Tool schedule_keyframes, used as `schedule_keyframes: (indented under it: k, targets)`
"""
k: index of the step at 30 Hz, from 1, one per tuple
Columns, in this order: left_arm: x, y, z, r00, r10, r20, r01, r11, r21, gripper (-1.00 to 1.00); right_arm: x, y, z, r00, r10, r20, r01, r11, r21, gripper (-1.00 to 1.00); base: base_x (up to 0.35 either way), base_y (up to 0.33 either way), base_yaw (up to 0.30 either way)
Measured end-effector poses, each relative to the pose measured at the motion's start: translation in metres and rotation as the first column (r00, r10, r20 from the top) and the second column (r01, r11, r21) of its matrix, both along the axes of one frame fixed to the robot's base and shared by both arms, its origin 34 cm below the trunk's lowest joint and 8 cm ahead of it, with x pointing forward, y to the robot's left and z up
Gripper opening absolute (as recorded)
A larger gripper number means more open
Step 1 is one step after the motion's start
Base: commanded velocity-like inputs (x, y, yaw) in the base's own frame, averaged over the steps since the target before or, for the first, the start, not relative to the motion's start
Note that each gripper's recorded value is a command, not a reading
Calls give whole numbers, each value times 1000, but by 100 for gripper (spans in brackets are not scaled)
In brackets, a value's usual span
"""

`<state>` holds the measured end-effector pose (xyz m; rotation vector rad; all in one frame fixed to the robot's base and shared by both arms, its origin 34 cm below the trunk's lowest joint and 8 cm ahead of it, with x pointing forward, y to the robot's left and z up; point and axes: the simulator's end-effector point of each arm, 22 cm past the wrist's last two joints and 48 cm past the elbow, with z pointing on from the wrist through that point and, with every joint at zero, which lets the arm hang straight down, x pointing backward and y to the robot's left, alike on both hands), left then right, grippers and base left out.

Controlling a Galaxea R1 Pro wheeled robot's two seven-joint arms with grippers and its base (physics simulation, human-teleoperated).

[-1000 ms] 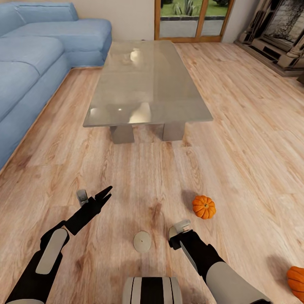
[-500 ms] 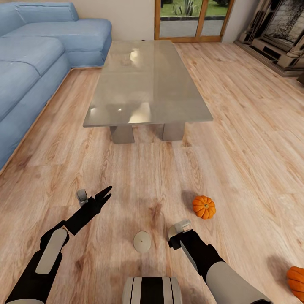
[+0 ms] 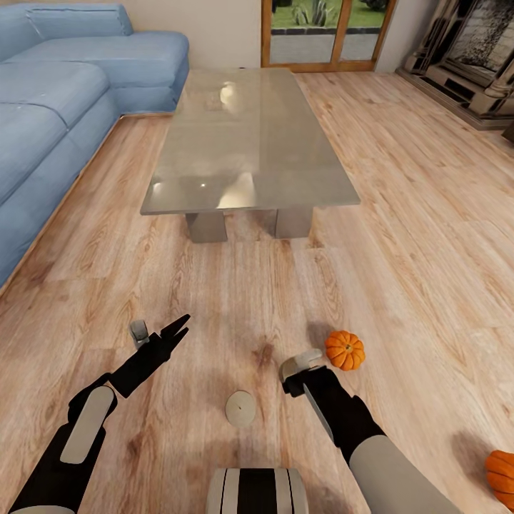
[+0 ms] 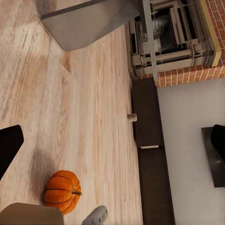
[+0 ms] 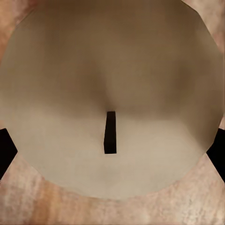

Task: Place each of the two pumpkins and all three candles from the living room inside a cabinet in the living room (use any cabinet), then make sure every cabinet is closed, and position the cauldron so it is next to a table in the living room.

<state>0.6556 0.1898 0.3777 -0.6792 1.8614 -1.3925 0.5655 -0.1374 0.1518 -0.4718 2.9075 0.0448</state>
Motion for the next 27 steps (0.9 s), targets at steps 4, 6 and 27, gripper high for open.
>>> schedule_keyframes:
  k: [4, 6, 27]
  targets:
    - [0, 0, 0, 1000, 0, 0, 0, 1000, 0, 100, 0, -1, 2, 1000, -1, -11, 1, 1000, -5, -100, 0, 0, 0]
    - [0, 0, 0, 1000, 0, 0, 0, 1000, 0, 100, 1, -1, 4, 1000, -3, -11, 3, 1000, -5, -100, 0, 0, 0]
    - [-29, 32, -95, 958, 30, -285, 83, 923, 375, 100, 10, -25, 49, 991, -3, -131, 30, 978, 207, -100, 0, 0, 0]
